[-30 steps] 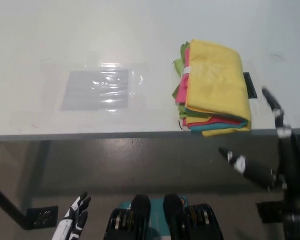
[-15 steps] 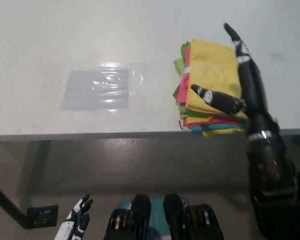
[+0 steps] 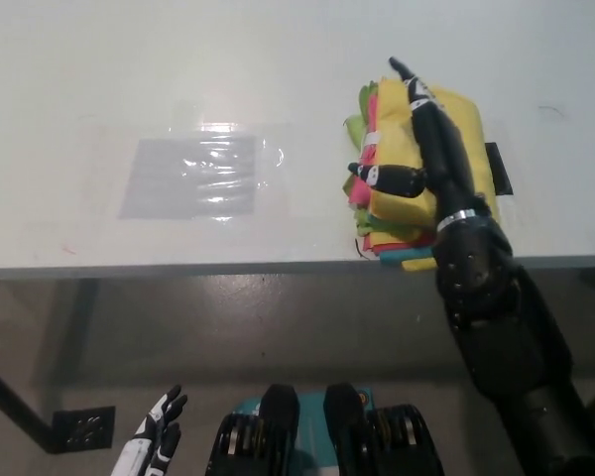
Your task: A stack of folded microfibre clothes with a single fold is kept infront of the robot. the robot uses its right hand to grab one end of the clothes and pulla it away from the other end to unfold
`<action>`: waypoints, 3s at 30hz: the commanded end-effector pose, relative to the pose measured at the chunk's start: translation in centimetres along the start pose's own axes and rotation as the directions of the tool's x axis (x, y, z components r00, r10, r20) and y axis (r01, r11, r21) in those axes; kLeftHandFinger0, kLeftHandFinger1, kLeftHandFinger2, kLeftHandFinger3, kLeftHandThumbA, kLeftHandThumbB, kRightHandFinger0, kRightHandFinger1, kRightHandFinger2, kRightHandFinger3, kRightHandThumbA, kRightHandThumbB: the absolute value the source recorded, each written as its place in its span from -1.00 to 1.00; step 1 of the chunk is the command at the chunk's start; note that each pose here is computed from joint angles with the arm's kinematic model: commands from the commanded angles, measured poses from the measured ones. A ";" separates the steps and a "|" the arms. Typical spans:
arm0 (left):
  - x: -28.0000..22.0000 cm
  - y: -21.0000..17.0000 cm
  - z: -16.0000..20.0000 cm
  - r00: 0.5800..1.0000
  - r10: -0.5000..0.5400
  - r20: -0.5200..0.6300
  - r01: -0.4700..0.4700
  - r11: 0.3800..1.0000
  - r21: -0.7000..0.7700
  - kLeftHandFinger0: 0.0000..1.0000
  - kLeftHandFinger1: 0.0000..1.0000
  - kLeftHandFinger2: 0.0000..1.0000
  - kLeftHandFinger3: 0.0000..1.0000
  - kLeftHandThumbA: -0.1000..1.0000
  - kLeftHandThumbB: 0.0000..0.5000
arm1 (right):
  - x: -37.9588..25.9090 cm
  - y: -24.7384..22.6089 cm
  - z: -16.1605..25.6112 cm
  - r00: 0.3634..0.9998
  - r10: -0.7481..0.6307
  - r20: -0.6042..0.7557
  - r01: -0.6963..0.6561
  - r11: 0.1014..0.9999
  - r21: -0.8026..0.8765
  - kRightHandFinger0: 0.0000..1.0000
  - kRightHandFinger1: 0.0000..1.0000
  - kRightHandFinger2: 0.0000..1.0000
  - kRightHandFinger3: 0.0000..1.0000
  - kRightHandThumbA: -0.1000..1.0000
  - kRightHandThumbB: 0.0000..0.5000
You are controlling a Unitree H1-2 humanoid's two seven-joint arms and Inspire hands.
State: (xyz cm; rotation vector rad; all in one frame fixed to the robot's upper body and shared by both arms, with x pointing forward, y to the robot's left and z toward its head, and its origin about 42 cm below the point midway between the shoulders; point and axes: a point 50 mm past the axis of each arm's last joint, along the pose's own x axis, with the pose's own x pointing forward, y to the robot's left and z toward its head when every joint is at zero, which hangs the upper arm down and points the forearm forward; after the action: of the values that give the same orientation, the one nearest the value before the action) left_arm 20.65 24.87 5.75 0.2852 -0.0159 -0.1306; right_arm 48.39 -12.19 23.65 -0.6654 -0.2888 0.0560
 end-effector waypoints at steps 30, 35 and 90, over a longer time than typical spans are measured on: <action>0.6 0.3 1.3 0.997 -0.031 0.071 0.027 0.998 0.064 1.00 1.00 1.00 1.00 0.92 0.42 | 1.2 0.7 -3.5 0.978 -0.186 -0.092 0.168 0.970 -0.175 -1.00 -0.85 -0.45 -0.33 -0.08 -0.64; 0.7 0.3 1.4 0.997 -0.037 0.074 0.032 0.997 0.070 1.00 1.00 1.00 1.00 0.91 0.39 | 1.3 0.3 -2.9 0.976 -0.201 -0.089 0.187 0.973 -0.137 -1.00 -0.77 -0.38 -0.45 0.04 -0.68; 0.7 0.6 1.3 0.997 -0.048 0.059 0.041 0.993 0.110 1.00 1.00 1.00 1.00 0.93 0.32 | -11.6 -18.8 -11.4 0.859 -0.501 -0.104 0.505 0.799 0.328 1.00 1.00 1.00 1.00 1.00 0.30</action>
State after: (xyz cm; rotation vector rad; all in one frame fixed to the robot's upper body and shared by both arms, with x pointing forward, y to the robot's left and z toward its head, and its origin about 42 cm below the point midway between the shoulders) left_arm 21.23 24.41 6.39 0.3679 -0.0412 -0.1868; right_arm 40.31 -35.60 20.13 -0.1975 -0.3578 -0.4845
